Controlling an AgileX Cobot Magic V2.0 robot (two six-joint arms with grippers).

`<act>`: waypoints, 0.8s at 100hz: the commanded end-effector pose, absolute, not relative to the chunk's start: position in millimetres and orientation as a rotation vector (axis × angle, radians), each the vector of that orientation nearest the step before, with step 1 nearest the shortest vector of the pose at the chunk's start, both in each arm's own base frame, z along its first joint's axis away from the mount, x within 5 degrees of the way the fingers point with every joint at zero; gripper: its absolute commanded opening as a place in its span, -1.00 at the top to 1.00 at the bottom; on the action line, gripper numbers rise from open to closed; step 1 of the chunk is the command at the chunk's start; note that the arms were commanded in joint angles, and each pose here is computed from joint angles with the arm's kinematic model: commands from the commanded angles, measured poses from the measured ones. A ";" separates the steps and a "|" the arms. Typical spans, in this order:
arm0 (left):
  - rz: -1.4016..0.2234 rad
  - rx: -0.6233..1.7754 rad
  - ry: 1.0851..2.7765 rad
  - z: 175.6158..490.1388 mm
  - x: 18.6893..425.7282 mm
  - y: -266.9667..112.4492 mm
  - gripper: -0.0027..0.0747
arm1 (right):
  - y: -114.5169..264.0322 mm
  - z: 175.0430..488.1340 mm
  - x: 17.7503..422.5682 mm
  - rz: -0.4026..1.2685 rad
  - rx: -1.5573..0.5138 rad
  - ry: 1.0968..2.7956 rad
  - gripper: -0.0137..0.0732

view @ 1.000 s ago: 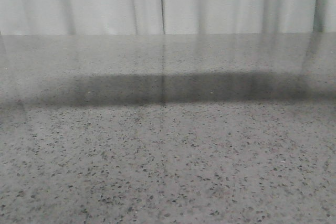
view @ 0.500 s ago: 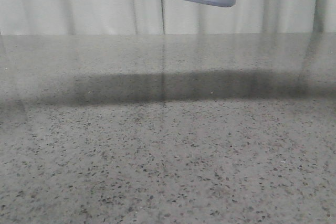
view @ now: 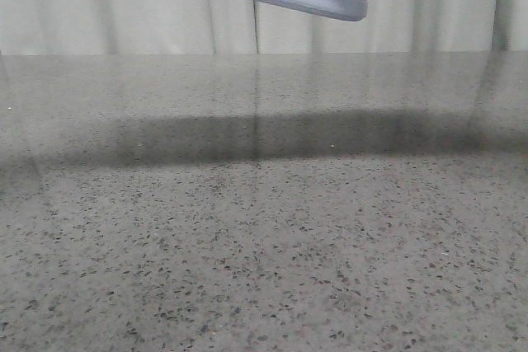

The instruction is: Insert blue slippers together front up

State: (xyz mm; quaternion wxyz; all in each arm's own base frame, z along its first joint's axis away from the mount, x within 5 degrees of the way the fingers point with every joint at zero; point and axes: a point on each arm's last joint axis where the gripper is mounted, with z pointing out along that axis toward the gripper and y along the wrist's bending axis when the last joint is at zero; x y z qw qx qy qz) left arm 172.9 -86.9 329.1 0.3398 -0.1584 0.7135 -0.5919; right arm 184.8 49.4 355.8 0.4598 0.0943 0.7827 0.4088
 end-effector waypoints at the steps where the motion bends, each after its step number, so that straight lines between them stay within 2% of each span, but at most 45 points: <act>1: -1.718 -0.348 1.778 348.2 165.5 -93.1 0.86 | 50.0 369.3 184.2 1.024 0.215 1.876 0.93; 48: -1.803 -0.248 1.781 351.4 158.0 -97.9 0.86 | 45.4 365.6 186.9 0.911 0.192 1.895 0.93; 80: -1.871 -0.080 1.760 358.2 148.6 -102.5 0.86 | 44.9 355.7 196.4 0.893 0.198 1.946 0.93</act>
